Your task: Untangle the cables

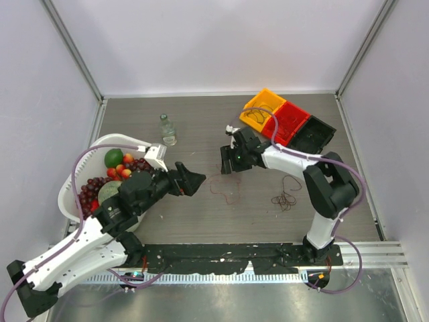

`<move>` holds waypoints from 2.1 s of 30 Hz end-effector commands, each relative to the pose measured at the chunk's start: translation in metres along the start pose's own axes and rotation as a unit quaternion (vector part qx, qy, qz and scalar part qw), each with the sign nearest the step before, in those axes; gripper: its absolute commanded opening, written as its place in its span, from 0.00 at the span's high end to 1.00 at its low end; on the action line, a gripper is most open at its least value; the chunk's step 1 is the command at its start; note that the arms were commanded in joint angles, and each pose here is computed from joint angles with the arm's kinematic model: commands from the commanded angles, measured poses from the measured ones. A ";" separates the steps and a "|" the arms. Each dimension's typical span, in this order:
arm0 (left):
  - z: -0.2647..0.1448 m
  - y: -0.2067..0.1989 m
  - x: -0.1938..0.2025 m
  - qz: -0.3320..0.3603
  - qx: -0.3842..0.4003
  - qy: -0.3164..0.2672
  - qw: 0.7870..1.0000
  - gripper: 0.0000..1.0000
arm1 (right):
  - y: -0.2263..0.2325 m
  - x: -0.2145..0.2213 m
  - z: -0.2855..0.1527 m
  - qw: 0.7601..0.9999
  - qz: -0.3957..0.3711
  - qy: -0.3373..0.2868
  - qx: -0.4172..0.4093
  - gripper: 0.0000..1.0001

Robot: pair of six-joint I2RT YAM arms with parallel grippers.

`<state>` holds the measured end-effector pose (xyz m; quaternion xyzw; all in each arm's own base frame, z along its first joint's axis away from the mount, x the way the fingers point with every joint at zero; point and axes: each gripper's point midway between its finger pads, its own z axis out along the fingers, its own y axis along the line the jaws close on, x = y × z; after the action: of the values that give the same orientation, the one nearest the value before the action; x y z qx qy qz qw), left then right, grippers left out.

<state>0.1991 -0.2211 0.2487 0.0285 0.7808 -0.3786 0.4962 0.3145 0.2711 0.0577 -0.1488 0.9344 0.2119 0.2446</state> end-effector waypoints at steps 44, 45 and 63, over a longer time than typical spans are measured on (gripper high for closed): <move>-0.030 0.012 -0.021 0.051 -0.021 -0.038 0.998 0.03 | 0.042 -0.012 -0.034 0.982 -0.114 -0.096 0.121 0.99; -0.030 0.013 -0.020 0.049 -0.021 -0.037 0.998 0.03 | 0.037 -0.026 -0.045 0.982 -0.089 -0.116 0.121 0.99; -0.041 0.017 -0.018 0.046 -0.023 -0.039 0.998 0.03 | -0.007 -0.087 -0.050 0.987 0.024 -0.132 0.094 0.99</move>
<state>0.1832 -0.1821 0.2514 0.0478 0.7760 -0.3370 0.5310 0.3747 0.2416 0.1679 -0.0595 0.8989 0.1319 0.4137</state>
